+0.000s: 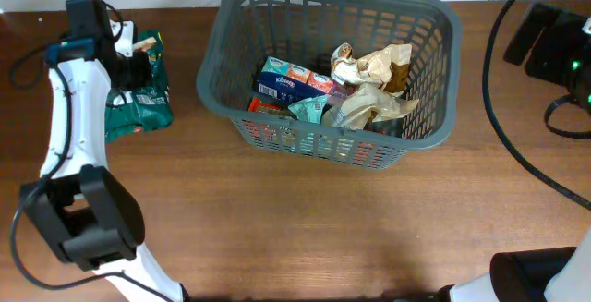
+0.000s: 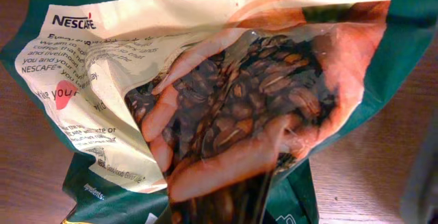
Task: Pack container
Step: 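Lower the left gripper onto the coffee bag and grasp it, then lift the coffee bag and drop it into the basket with the left gripper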
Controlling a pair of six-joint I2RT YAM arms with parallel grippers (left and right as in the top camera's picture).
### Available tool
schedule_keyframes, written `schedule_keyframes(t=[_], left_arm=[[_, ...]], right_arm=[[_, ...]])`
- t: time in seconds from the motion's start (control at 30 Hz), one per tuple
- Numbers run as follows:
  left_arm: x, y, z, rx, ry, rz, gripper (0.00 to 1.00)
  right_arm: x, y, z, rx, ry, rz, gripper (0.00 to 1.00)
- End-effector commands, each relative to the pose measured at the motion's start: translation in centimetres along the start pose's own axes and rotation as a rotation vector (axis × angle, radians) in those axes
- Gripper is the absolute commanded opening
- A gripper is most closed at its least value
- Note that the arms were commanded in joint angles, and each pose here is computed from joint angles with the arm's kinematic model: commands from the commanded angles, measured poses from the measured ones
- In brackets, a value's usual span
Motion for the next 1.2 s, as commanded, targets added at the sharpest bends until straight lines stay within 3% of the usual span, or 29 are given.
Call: schedule_keyframes(t=[0.0,0.27,0.63,0.9,1.17], left_arm=[[0.6,0.0,3.1,0.010,-0.082,-0.001,0.02],[2.0,0.1,6.6,0.043,-0.204,-0.047,0.02],[5.6,-1.6,21.8,-0.028,-0.654,-0.079,0.02],[5.2,-9.3,29.4,-0.382,-0.911,-0.282,0.02],[2.5,-19.8,29.2,-0.636,-0.859,-0.525,0.02]], right_arm=[[0.1,-0.1,0.0,0.003,-0.002,-0.008,0.99],[0.1,-0.1,0.0,0.003,-0.003,-0.008,1.00],[0.1,-0.1,0.0,0.003,-0.002,-0.008,0.99],[0.0,-0.1,0.0,0.003,-0.002,-0.008,0.99],[0.0,-0.1,0.0,0.002,0.004,-0.006,1.00]])
Point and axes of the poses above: each gripper's point midway between its finger pads, its own z axis back along the fingers, its own y axis along the line the jaws close on, x = y × z, the point moved 9 cm from there along z, back along the fingers, and after that the axes turned 5 degrees about z, right-handed, at the moved point
